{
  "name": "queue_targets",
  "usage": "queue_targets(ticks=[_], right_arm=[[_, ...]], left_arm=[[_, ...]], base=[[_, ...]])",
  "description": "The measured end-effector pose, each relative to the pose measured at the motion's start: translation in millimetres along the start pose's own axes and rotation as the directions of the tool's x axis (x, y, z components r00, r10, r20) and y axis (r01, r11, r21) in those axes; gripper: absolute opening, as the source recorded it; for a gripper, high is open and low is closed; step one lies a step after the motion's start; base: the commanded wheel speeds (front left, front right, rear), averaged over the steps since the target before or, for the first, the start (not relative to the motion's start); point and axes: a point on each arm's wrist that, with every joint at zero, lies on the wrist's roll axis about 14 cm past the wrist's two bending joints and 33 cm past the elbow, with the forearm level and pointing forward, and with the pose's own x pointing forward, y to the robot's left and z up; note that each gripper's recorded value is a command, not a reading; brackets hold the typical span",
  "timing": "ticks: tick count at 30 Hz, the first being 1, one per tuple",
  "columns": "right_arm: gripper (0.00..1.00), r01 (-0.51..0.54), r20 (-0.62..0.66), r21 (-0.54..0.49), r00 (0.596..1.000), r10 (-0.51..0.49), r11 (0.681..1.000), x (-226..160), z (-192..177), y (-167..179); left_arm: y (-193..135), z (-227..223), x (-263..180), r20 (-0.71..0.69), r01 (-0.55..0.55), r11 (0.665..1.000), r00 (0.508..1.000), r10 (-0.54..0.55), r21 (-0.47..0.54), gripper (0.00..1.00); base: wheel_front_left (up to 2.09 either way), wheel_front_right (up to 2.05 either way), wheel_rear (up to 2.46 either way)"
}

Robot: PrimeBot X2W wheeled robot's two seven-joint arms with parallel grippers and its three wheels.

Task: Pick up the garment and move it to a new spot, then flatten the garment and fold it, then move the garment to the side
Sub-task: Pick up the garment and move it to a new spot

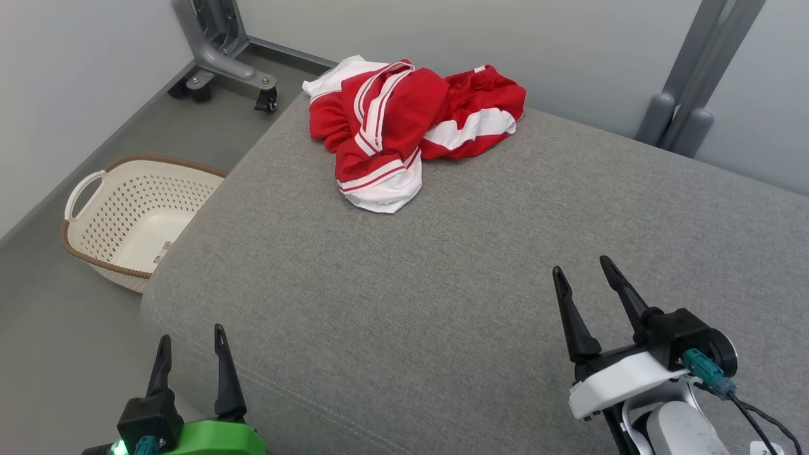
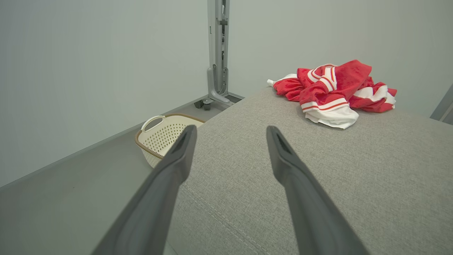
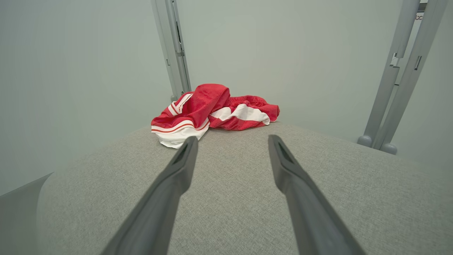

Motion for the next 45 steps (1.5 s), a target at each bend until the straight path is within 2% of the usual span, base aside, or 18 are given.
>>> queue_targets(ticks=[2,5,8,11,14,18,22,25,29,34,39,45], right_arm=[[1.00,0.008,0.001,-0.002,1.000,-0.008,1.000,0,0,-3],[1.00,0.024,0.001,-0.007,1.000,-0.024,1.000,-2,1,-8],[1.00,0.047,-0.009,-0.009,0.999,-0.047,0.999,-7,-3,-15],[1.00,0.070,-0.013,-0.015,0.997,-0.070,0.997,-10,-5,-23],[1.00,0.089,-0.011,-0.022,0.996,-0.089,0.996,-11,-5,-30],[1.00,0.110,-0.003,-0.039,0.994,-0.110,0.993,-9,-6,-42],[1.00,0.097,0.021,-0.066,0.995,-0.096,0.993,3,-3,-44],[1.00,0.108,0.036,-0.082,0.994,-0.105,0.991,11,-3,-53],[1.00,0.139,0.028,-0.094,0.990,-0.137,0.986,13,-13,-71],[1.00,0.196,0.007,-0.097,0.981,-0.196,0.976,8,-29,-97],[1.00,0.255,-0.024,-0.109,0.965,-0.259,0.961,-3,-46,-123],[1.00,0.313,-0.080,-0.118,0.943,-0.323,0.943,-20,-72,-147]], left_arm=[[-1,-1,-1,-0.004,0.003,1.000,1.000,-0.003,-0.004,1.00],[2,-3,0,-0.013,-0.006,0.998,1.000,0.006,-0.069,1.00],[7,10,11,0.024,-0.002,0.998,1.000,0.003,-0.058,1.00],[9,40,35,0.101,0.047,0.999,0.994,-0.047,0.008,1.00],[-5,70,61,0.143,0.127,0.988,0.980,-0.138,0.088,1.00],[-37,114,101,0.173,0.238,0.951,0.946,-0.272,0.196,1.00],[-57,158,141,0.187,0.282,0.916,0.921,-0.342,0.286,1.00],[-83,164,168,0.128,0.333,0.886,0.912,-0.389,0.321,1.00],[-119,135,200,-0.019,0.411,0.845,0.902,-0.431,0.343,1.00],[-152,71,222,-0.228,0.503,0.810,0.863,-0.451,0.301,1.00],[-161,7,237,-0.391,0.533,0.808,0.820,-0.419,0.251,1.00],[-167,-64,235,-0.550,0.541,0.826,0.742,-0.382,0.157,1.00]], base=[[0.00,0.00,0.00],[0.00,0.00,0.00],[0.00,0.00,0.00],[0.00,0.00,0.00],[0.00,0.00,0.00],[0.00,0.00,0.00],[0.00,0.00,0.00],[0.00,0.00,0.00],[0.00,0.00,0.00],[0.00,0.00,0.00],[0.00,0.00,0.00],[0.00,0.00,0.00]])
